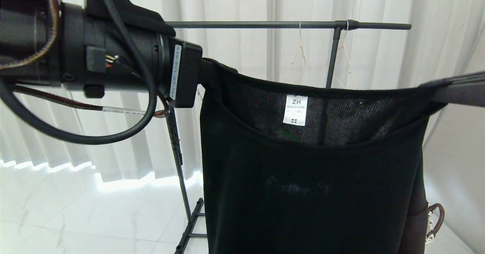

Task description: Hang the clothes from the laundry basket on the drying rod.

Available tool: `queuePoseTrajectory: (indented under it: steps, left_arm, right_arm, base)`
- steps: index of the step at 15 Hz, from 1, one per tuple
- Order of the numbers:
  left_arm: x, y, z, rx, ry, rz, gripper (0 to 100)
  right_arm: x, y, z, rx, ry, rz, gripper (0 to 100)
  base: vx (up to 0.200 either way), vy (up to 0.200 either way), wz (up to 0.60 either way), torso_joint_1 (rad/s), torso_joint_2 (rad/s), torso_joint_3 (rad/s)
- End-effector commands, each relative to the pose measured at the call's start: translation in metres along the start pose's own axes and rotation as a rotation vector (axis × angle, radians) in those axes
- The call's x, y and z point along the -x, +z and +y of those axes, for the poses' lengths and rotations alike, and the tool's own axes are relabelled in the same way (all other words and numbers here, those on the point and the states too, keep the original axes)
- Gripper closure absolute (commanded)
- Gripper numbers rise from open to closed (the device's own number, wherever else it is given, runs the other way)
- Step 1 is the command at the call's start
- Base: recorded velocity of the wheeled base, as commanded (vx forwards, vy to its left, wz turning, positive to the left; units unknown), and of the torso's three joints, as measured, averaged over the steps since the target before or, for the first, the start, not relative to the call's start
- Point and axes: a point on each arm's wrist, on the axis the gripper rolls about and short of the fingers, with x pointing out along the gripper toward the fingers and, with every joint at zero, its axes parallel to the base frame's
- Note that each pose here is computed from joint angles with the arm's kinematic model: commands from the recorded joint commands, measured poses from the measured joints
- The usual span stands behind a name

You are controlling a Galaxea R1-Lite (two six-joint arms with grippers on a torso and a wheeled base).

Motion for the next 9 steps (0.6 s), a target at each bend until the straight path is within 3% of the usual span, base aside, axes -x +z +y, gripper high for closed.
queuePoseTrajectory:
  steps: [1,5,9]
  left_arm:
    - [0.045,-0.012,-0.015,-0.018,-0.022,-0.033,100]
    - [0.092,-0.046,-0.036,-0.044,-0.099,-0.019,100]
    - [0.11,-0.057,-0.052,-0.093,-0.208,-0.046,100]
  right_arm:
    - [-0.02,0.005,-0.017,-0.018,-0.086,-0.03,100]
    - [-0.062,0.025,-0.033,-0.011,-0.126,-0.123,100]
    - [-0.088,0.042,-0.035,0.002,-0.107,-0.152,100]
  base:
    - [0.0,0.0,0.0,0.0,0.0,0.0]
    - [0.0,0.0,0.0,0.0,0.0,0.0]
    - [0.0,0.0,0.0,0.0,0.0,0.0]
